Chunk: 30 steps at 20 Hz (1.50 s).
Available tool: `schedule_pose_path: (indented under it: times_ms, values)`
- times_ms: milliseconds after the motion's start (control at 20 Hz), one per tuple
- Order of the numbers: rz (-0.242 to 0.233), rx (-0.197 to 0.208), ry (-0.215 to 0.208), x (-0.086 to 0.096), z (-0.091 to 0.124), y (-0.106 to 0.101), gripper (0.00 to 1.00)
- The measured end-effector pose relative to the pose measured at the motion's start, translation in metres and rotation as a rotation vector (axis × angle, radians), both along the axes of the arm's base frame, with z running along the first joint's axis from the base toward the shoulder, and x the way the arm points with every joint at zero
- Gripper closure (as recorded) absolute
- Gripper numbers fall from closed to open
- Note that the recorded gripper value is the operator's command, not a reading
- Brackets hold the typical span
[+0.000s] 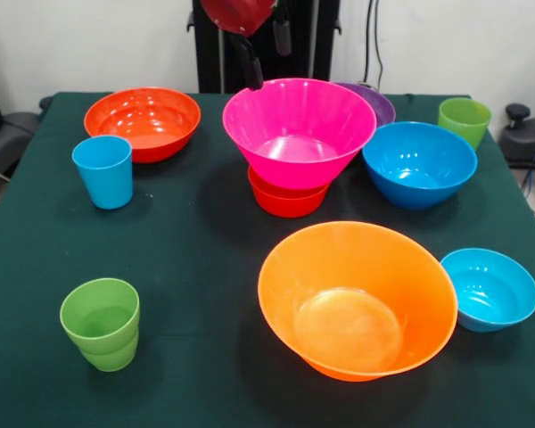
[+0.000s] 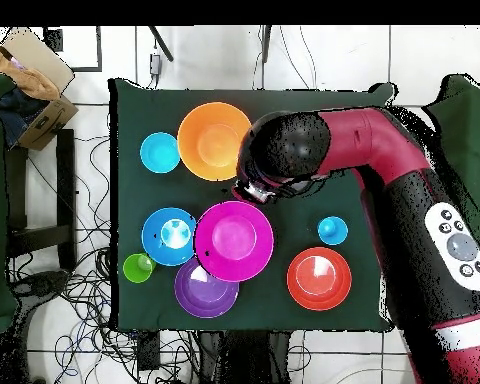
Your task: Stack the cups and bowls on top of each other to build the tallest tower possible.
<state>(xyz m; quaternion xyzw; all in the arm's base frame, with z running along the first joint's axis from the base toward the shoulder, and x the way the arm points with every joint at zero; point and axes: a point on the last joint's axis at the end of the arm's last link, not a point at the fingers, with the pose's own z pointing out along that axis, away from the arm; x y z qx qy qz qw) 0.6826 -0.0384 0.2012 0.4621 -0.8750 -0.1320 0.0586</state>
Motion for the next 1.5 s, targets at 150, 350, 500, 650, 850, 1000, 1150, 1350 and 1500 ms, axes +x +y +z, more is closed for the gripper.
schedule_pose_path:
  times_ms: [150,350,500,650,850,1000,1150,1350,1500]
  values:
    - [0.000,-0.010,-0.010,0.001,0.006,-0.001,0.00]
    - [0.007,-0.036,-0.050,0.012,0.025,0.006,0.00]
    - [0.016,-0.045,-0.084,0.025,0.037,0.018,0.00]
    - [0.020,-0.048,-0.101,0.031,0.043,0.024,0.00]
    - [0.014,-0.050,-0.135,0.045,0.054,0.029,0.00]
    - [0.004,-0.057,-0.152,0.051,0.058,0.022,0.00]
    - [-0.007,-0.073,-0.172,0.057,0.059,0.007,0.00]
    - [0.008,-0.078,-0.204,0.070,0.051,-0.028,0.00]
    - [0.052,-0.076,-0.226,0.076,0.042,-0.053,0.00]
